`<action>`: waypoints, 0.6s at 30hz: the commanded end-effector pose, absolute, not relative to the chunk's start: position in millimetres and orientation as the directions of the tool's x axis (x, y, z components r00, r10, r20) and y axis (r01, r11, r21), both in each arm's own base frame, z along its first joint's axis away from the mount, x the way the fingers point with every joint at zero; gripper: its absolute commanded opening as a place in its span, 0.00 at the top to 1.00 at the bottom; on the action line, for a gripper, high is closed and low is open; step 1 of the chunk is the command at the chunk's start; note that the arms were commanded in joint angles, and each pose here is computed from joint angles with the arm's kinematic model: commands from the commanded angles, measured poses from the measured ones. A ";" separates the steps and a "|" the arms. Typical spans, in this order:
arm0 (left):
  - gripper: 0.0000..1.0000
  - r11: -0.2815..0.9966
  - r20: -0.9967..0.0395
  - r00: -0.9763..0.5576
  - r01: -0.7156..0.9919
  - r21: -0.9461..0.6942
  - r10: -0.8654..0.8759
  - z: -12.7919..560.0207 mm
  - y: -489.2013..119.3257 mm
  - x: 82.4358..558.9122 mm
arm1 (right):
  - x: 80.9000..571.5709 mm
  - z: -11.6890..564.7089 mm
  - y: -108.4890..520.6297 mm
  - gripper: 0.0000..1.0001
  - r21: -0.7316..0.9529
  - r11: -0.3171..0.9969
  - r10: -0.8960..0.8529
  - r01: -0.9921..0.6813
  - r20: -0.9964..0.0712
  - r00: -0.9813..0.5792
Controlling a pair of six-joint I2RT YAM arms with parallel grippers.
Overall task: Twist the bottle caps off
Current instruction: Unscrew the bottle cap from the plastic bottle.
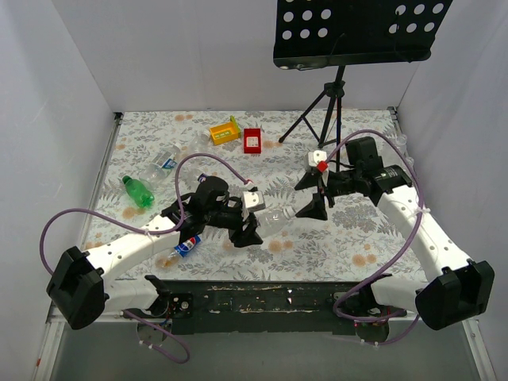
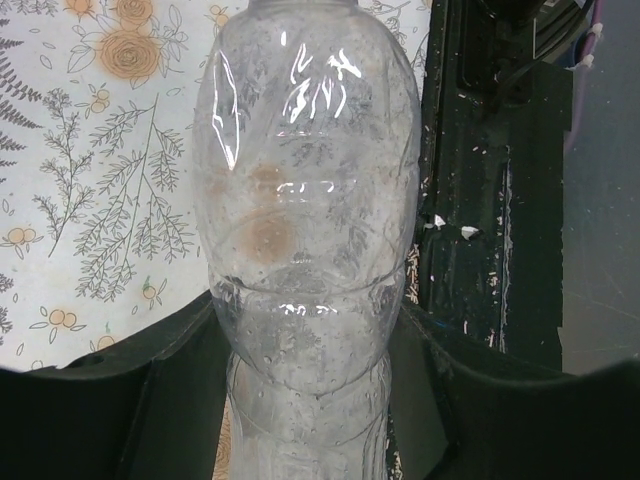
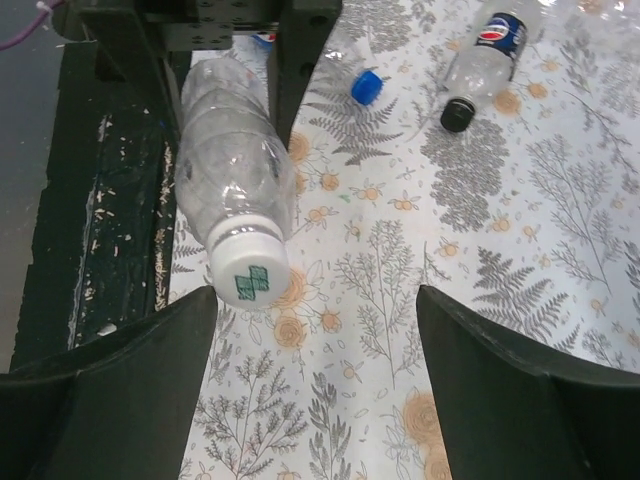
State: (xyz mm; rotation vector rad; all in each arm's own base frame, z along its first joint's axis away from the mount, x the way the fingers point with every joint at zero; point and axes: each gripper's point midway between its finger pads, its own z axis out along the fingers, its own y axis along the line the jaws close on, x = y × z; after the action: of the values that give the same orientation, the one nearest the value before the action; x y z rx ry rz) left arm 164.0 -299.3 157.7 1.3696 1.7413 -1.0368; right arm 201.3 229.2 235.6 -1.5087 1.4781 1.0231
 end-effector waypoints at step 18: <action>0.86 0.199 -0.883 -0.107 0.980 -0.016 0.457 179.0 -299.7 174.8 | 205.2 264.1 178.4 0.08 0.020 0.185 -0.271 -0.982 -0.960 -0.070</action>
State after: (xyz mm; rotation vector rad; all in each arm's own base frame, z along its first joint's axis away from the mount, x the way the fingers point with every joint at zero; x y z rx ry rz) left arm 168.1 -295.1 153.6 1.3789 1.7699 -0.8883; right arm 209.4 179.9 262.4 -1.2947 1.5141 0.9108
